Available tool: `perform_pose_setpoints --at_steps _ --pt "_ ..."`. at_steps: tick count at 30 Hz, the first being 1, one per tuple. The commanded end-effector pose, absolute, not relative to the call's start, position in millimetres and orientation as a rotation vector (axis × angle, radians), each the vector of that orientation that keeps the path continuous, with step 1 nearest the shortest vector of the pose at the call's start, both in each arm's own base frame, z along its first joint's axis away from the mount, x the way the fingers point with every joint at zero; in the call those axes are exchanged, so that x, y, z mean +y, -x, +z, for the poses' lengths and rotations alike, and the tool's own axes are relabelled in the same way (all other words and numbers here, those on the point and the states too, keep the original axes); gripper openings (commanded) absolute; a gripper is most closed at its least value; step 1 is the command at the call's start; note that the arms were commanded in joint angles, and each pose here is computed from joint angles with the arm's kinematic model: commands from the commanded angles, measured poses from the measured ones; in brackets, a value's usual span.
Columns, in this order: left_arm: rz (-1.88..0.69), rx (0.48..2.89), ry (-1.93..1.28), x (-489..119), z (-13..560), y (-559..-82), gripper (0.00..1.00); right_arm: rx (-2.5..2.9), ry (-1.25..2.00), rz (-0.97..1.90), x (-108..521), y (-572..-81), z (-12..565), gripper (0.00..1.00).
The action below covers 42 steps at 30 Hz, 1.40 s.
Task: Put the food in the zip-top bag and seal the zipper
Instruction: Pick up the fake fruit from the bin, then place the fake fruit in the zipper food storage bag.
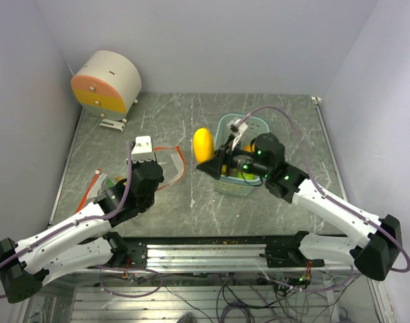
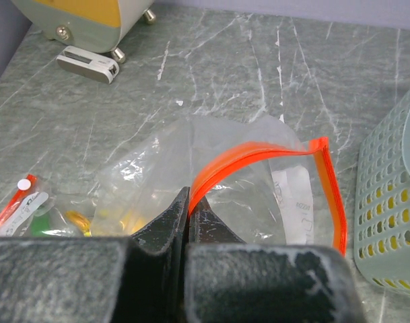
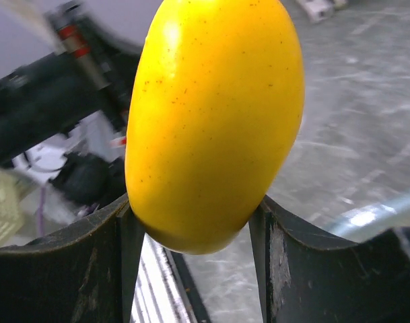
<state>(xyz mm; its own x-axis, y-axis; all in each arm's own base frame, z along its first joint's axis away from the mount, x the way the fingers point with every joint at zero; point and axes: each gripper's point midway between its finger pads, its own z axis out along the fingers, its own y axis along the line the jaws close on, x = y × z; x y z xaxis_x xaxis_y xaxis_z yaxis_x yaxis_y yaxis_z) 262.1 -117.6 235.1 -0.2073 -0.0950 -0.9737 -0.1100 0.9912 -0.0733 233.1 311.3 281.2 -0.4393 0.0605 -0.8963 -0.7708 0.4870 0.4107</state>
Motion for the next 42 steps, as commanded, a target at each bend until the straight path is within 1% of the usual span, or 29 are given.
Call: perform_pose_setpoints --at_steps 1,8,14,19,25,28,31,32,33,35,37,38,42 --pt "-0.083 1.735 0.206 -126 256 -266 0.07 1.607 0.772 1.232 352 -194 302 0.33" --pt "-0.118 1.74 0.209 -134 255 -269 0.07 1.611 0.635 1.313 378 -200 293 0.32" --pt "-0.168 1.727 0.22 -141 261 -270 0.07 1.644 0.486 1.251 399 -225 270 0.3" --pt "-0.184 1.728 0.225 -143 261 -270 0.07 1.678 0.457 1.209 420 -226 255 0.3" --pt "-0.202 1.71 0.237 -143 266 -270 0.07 1.804 0.438 1.051 422 -231 205 0.3" --pt "-0.2 1.704 0.238 -142 270 -270 0.07 1.873 0.492 0.888 422 -237 184 0.32" --pt "-0.197 1.702 0.235 -142 271 -271 0.07 1.934 0.532 0.694 416 -248 168 0.41" --pt "-0.2 1.701 0.235 -142 271 -271 0.07 1.949 0.533 0.642 412 -253 166 0.46" --pt "-0.205 1.7 0.236 -143 271 -271 0.07 1.953 0.545 0.608 411 -255 166 0.53" --pt "-0.209 1.702 0.238 -144 270 -271 0.07 1.965 0.551 0.551 405 -259 168 0.71" --pt "-0.207 1.707 0.237 -144 268 -271 0.07 1.951 0.543 0.526 400 -261 178 0.96" --pt "-0.205 1.709 0.236 -144 268 -271 0.07 1.938 0.54 0.518 397 -261 185 0.99" --pt "-0.201 1.705 0.244 -142 268 -270 0.07 1.886 0.544 0.528 385 -257 213 1.0"
